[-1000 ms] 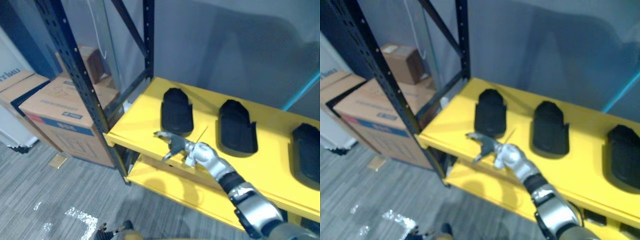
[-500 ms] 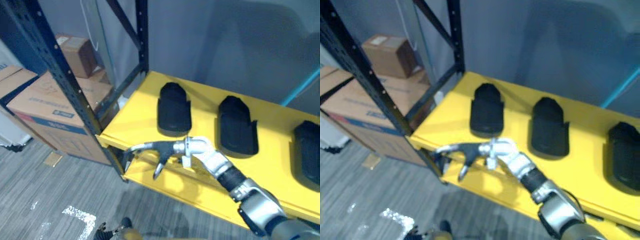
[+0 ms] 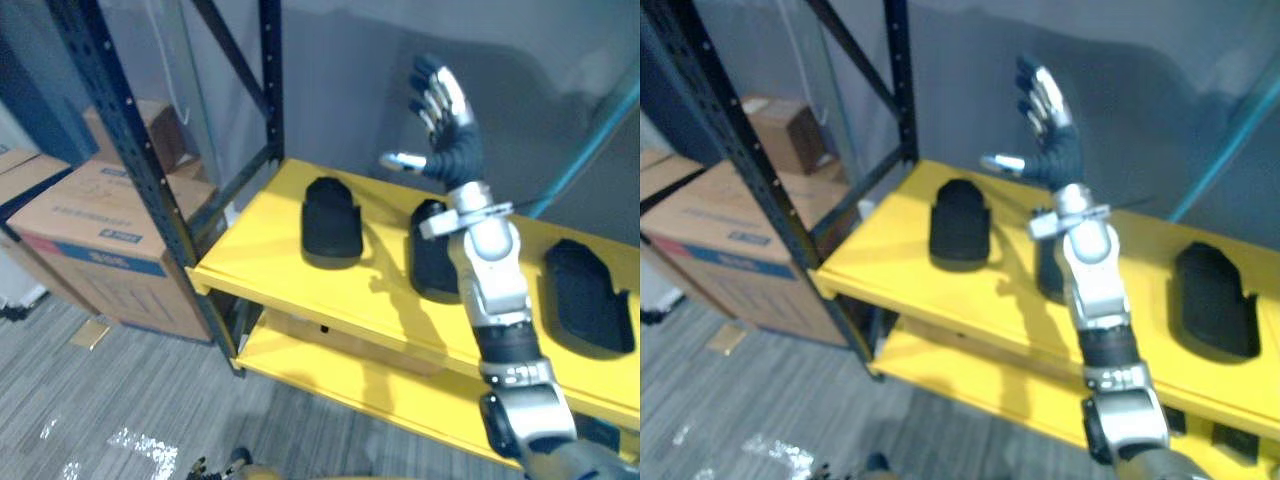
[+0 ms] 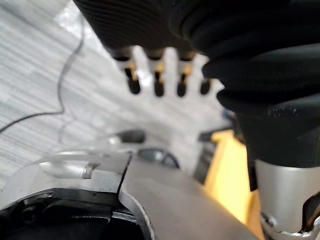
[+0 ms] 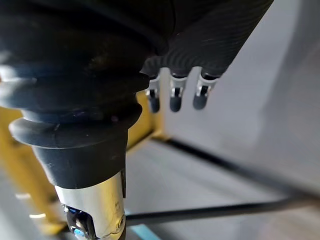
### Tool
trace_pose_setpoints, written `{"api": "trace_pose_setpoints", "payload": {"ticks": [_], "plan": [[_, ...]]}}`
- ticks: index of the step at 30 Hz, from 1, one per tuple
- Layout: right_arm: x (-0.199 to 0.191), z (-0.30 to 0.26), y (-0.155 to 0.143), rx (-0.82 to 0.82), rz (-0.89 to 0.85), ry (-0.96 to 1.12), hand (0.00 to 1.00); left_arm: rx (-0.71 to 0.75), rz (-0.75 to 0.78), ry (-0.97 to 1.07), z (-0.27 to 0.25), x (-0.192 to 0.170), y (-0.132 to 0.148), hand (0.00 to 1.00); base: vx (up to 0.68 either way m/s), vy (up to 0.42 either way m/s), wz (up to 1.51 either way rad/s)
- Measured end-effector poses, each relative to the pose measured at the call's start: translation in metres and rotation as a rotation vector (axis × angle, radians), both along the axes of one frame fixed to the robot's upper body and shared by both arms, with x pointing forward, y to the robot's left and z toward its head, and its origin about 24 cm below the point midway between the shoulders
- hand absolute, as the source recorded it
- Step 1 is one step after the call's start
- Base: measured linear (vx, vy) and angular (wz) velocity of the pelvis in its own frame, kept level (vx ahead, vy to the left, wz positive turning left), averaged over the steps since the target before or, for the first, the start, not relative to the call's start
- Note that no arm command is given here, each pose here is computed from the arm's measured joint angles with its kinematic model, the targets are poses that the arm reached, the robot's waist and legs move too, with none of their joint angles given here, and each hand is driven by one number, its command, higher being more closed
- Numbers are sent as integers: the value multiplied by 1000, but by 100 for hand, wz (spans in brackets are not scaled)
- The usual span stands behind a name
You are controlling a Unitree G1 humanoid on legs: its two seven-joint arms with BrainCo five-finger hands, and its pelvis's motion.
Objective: Walk over and take plastic housings, then place them on the shelf
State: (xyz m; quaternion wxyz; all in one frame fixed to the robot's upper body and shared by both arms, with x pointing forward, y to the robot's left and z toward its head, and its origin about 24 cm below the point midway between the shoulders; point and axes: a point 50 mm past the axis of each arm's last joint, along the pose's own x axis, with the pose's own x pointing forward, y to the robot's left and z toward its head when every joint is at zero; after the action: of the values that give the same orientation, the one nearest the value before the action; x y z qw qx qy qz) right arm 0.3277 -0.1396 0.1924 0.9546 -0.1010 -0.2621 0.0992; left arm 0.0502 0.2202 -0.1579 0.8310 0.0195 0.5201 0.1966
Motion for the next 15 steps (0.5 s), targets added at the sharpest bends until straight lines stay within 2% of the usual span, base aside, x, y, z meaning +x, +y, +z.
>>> {"api": "trace_pose_setpoints", "payload": {"ticks": [5,15], "plan": [[7,-34,12,-25,-28,160,0,-9,6,7,0,0,1,0,17,5,-3],[13,-68,29,-5,-167,271,0,-4,3,7,0,0,1,0,39,4,1]]}}
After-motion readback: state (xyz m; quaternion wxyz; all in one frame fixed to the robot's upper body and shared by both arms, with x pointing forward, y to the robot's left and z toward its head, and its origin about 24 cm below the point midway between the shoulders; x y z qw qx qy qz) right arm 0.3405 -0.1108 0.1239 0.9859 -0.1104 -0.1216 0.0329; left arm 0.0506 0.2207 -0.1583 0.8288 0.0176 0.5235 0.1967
